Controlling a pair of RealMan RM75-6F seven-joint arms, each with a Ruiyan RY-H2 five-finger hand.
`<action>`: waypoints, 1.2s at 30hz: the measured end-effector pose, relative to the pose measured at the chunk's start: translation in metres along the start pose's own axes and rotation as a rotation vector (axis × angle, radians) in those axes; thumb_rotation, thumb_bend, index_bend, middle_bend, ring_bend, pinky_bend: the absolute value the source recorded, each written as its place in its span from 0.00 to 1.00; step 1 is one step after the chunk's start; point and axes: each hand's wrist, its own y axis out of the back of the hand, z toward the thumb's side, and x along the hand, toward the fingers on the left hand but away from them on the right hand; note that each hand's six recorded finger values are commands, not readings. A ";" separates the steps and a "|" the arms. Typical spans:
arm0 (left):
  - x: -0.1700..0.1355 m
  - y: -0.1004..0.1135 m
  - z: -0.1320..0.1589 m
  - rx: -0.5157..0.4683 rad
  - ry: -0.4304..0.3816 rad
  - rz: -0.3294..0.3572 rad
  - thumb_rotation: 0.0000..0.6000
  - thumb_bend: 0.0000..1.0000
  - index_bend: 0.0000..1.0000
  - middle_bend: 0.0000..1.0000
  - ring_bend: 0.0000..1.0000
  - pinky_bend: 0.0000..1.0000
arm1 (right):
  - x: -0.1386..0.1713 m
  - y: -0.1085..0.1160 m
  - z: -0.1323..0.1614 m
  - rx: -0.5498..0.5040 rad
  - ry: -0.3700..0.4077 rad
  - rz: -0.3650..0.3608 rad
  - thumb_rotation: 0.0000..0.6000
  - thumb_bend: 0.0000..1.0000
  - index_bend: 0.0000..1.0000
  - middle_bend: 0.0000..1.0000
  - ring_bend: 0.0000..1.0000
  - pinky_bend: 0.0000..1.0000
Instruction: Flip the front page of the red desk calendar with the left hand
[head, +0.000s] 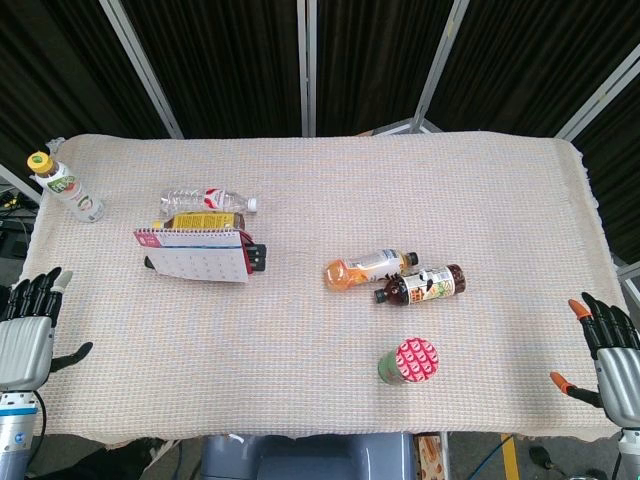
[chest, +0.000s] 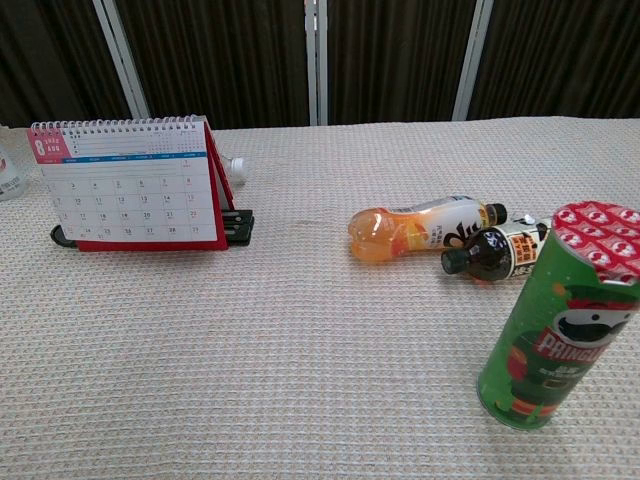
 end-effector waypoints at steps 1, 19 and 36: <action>0.000 0.000 0.000 0.001 0.000 0.000 1.00 0.07 0.00 0.00 0.00 0.00 | 0.000 0.000 0.000 0.000 0.000 0.000 1.00 0.00 0.00 0.00 0.00 0.00; 0.005 -0.006 -0.002 -0.011 0.015 -0.012 1.00 0.27 0.00 0.05 0.09 0.13 | -0.001 -0.002 0.002 -0.003 0.002 0.005 1.00 0.00 0.00 0.00 0.00 0.00; 0.040 -0.047 0.012 -0.160 0.119 -0.159 1.00 0.78 0.00 0.70 0.74 0.64 | 0.000 0.002 0.000 -0.021 -0.002 0.002 1.00 0.00 0.00 0.00 0.00 0.00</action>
